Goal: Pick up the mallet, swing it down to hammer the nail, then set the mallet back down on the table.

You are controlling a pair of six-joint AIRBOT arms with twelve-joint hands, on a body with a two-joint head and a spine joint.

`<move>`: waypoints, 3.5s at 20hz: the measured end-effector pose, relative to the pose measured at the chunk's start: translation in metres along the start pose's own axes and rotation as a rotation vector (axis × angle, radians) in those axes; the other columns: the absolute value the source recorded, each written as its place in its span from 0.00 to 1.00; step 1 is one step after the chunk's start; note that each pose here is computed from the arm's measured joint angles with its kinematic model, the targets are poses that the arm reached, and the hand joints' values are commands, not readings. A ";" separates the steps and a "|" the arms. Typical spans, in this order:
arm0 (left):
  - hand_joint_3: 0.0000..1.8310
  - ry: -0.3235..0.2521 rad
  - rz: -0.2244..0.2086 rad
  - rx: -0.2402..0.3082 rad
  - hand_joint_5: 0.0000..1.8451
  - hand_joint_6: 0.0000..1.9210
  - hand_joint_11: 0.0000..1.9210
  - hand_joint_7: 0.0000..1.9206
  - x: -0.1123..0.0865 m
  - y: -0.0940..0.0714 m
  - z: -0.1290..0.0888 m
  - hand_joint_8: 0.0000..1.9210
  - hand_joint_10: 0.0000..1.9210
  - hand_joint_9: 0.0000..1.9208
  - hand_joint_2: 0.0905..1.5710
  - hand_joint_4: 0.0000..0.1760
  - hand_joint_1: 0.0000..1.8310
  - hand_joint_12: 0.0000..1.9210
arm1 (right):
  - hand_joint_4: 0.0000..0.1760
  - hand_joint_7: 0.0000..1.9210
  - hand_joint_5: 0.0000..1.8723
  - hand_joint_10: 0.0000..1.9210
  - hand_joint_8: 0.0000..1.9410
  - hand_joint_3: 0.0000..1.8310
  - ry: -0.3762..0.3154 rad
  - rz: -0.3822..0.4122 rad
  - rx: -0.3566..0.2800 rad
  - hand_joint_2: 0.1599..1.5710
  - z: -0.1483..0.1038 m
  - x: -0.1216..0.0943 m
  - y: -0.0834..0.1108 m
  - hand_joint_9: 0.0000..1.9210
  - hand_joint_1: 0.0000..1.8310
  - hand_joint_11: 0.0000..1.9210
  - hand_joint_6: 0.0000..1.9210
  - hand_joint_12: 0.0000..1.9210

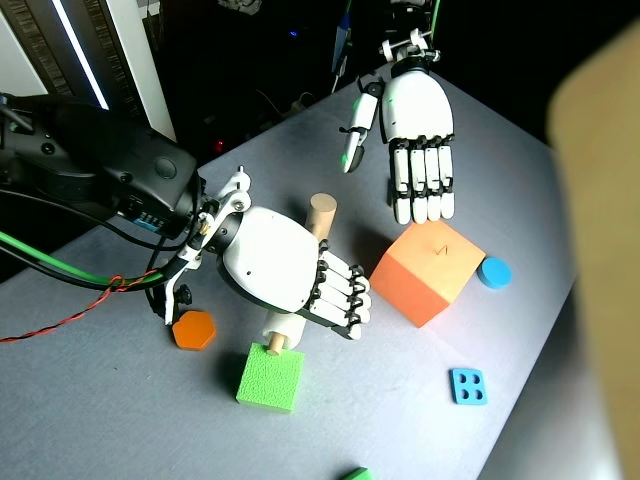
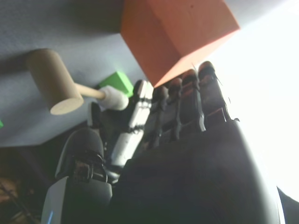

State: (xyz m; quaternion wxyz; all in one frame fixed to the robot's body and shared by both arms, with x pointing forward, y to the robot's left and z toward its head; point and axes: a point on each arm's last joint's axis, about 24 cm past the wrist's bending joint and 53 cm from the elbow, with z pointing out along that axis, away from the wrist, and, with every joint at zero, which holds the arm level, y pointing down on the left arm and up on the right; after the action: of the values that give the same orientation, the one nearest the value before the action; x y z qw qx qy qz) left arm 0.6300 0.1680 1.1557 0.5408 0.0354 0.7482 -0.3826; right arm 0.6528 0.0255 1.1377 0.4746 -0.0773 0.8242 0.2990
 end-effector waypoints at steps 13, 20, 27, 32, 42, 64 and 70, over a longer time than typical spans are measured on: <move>0.00 -0.007 -0.015 -0.006 0.02 0.01 0.00 0.00 -0.001 0.006 0.004 0.00 0.00 0.00 0.83 0.00 0.00 0.00 | 0.00 0.01 0.02 0.00 0.00 0.00 0.016 0.001 0.022 0.60 0.015 0.008 -0.015 0.02 0.72 0.00 0.00 0.21; 0.00 -0.009 -0.023 -0.016 0.02 0.00 0.00 0.00 0.000 0.011 0.004 0.00 0.00 0.00 0.83 0.00 0.00 0.00 | 0.00 0.02 0.03 0.00 0.00 0.00 0.027 -0.002 0.025 0.62 0.018 0.014 -0.018 0.04 0.72 0.00 0.00 0.23; 0.00 -0.009 -0.045 -0.022 0.02 0.00 0.00 0.00 0.003 0.013 0.006 0.00 0.00 0.00 0.83 0.00 0.00 0.00 | 0.00 0.08 0.09 0.01 0.00 0.00 0.034 -0.003 0.028 0.64 0.019 0.018 -0.021 0.10 0.77 0.00 0.00 0.35; 0.00 -0.010 -0.049 -0.024 0.03 0.00 0.00 0.01 0.003 0.013 0.006 0.00 0.00 0.00 0.83 0.00 0.00 0.00 | 0.00 0.33 0.31 0.04 0.01 0.00 0.034 -0.005 0.027 0.61 0.019 0.018 -0.020 0.33 0.77 0.04 0.01 0.56; 0.00 -0.011 -0.060 -0.024 0.00 0.00 0.00 0.00 0.003 0.013 0.006 0.00 0.00 0.00 0.83 0.00 0.00 0.00 | 0.00 0.32 0.32 1.00 1.00 0.01 0.036 -0.004 0.027 0.82 0.019 0.018 -0.021 0.42 0.59 0.46 0.88 1.00; 0.00 -0.020 -0.068 -0.019 0.04 0.00 0.00 0.04 0.000 0.013 0.006 0.00 0.00 0.02 0.82 0.00 0.00 0.00 | 0.00 0.88 0.73 1.00 1.00 0.01 -0.016 -0.014 0.032 1.00 -0.031 -0.010 -0.032 0.93 0.34 0.99 1.00 1.00; 0.00 -0.022 -0.071 -0.019 0.05 0.01 0.01 0.05 0.000 0.013 0.006 0.01 0.01 0.03 0.83 0.00 0.00 0.00 | 0.00 0.87 0.72 1.00 1.00 0.03 -0.108 0.092 0.030 1.00 -0.066 -0.050 -0.057 0.92 0.32 0.99 1.00 1.00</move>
State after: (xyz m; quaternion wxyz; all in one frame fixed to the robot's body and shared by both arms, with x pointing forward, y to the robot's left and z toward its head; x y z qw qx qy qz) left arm 0.6412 0.1733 1.1484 0.5356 -0.0004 0.7465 -0.3949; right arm 0.6547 -0.0656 1.1796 0.5052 -0.0158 0.8044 0.3121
